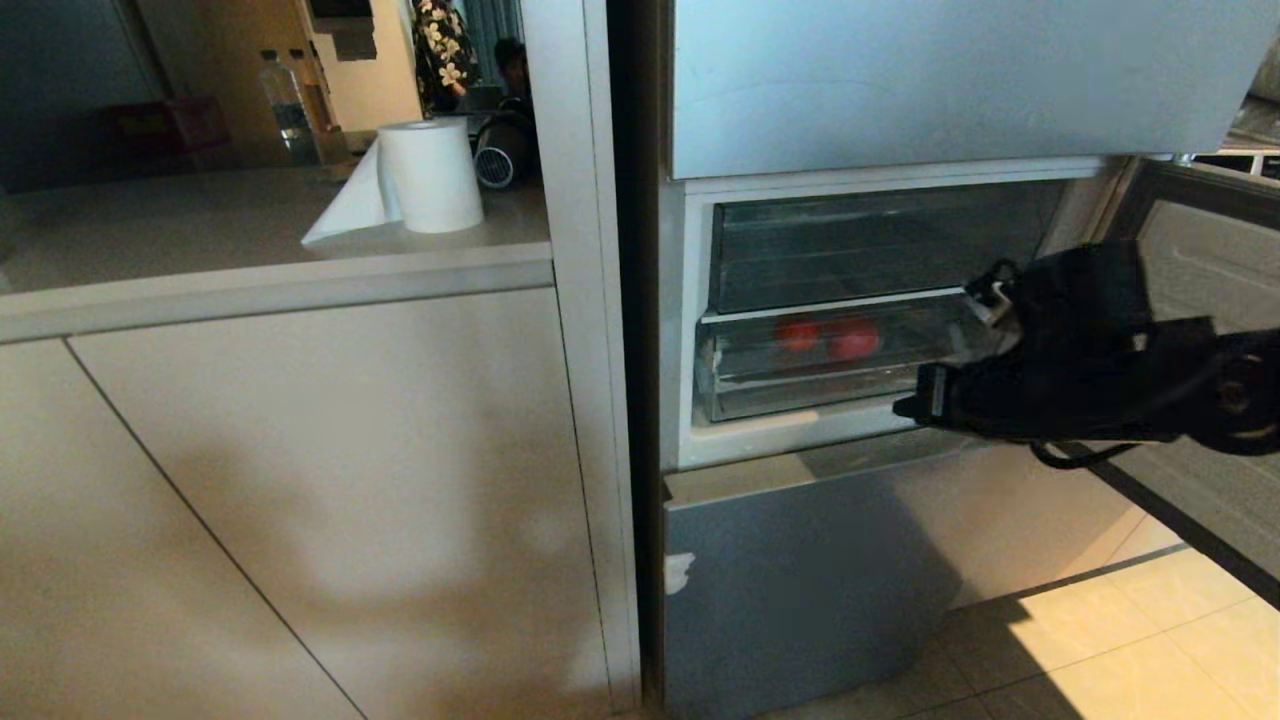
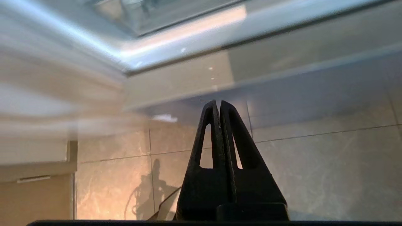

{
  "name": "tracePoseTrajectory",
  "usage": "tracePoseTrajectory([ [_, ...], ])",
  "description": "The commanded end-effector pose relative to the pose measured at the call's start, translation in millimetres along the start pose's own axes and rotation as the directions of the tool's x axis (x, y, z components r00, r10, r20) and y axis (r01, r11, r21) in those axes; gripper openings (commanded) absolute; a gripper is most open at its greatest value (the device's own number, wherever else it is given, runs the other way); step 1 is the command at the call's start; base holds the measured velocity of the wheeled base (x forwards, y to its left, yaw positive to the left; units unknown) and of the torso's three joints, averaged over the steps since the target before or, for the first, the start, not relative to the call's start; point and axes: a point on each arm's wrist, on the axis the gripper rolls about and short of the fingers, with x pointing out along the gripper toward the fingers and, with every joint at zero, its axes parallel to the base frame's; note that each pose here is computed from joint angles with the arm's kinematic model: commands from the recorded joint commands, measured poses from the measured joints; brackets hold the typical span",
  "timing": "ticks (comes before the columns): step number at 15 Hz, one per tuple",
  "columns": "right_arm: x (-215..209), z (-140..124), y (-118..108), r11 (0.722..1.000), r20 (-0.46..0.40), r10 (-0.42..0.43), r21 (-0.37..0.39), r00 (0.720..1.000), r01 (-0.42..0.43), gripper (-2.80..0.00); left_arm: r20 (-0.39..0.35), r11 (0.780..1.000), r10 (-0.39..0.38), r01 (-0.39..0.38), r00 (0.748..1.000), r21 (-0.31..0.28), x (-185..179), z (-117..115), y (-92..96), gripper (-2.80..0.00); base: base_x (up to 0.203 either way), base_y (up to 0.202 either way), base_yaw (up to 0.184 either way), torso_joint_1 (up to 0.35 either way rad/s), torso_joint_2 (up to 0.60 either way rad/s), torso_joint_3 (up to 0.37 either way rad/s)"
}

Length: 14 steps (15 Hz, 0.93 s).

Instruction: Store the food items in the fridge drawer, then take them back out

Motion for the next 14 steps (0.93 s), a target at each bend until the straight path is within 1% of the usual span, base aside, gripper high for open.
tracePoseTrajectory([
  [1, -89, -6, 9, 0.999, 0.136, 0.047, -0.022, 0.99, -0.045, -2.8, 0.002, 1.0, 0.0, 0.0, 1.0, 0.0, 0, 0, 0.0, -2.8, 0.0, 0.0, 0.0, 0.0, 0.0, 0.0],
  [3, -138, -28, 7, 0.998, 0.2, 0.063, -0.036, 0.978, -0.057, -2.8, 0.003, 1.0, 0.0, 0.0, 1.0, 0.0, 0, 0, 0.0, -2.8, 0.0, 0.0, 0.0, 0.0, 0.0, 0.0],
  [6, -189, -71, -3, 0.999, 0.279, 0.046, -0.041, 0.959, -0.036, -2.8, 0.002, 1.0, 0.0, 0.0, 1.0, 0.0, 0, 0, 0.0, -2.8, 0.0, 0.0, 0.0, 0.0, 0.0, 0.0],
  [9, -238, -122, -16, 0.998, 0.411, 0.043, -0.055, 0.911, -0.022, -2.8, 0.003, 1.0, 0.0, 0.0, 1.0, 0.0, 0, 0, 0.0, -2.8, 0.0, 0.0, 0.0, 0.0, 0.0, 0.0],
  [10, -248, -144, -23, 0.998, 0.445, 0.034, -0.069, 0.895, -0.004, -2.8, 0.002, 1.0, 0.0, 0.0, 1.0, 0.0, 0, 0, 0.0, -2.8, 0.0, 0.0, 0.0, 0.0, 0.0, 0.0],
  [12, -253, -185, -37, 0.992, 0.488, -0.014, -0.102, 0.873, 0.073, -2.8, 0.002, 1.0, 0.0, 0.0, 1.0, 0.0, 0, 0, 0.0, -2.8, 0.0, 0.0, 0.0, 0.0, 0.0, 0.0],
  [14, -250, -217, -49, 0.974, 0.526, -0.076, -0.143, 0.847, 0.177, -2.8, 0.002, 1.0, 0.0, 0.0, 1.0, 0.0, 0, 0, 0.0, -2.8, 0.0, 0.0, 0.0, 0.0, 0.0, 0.0],
])
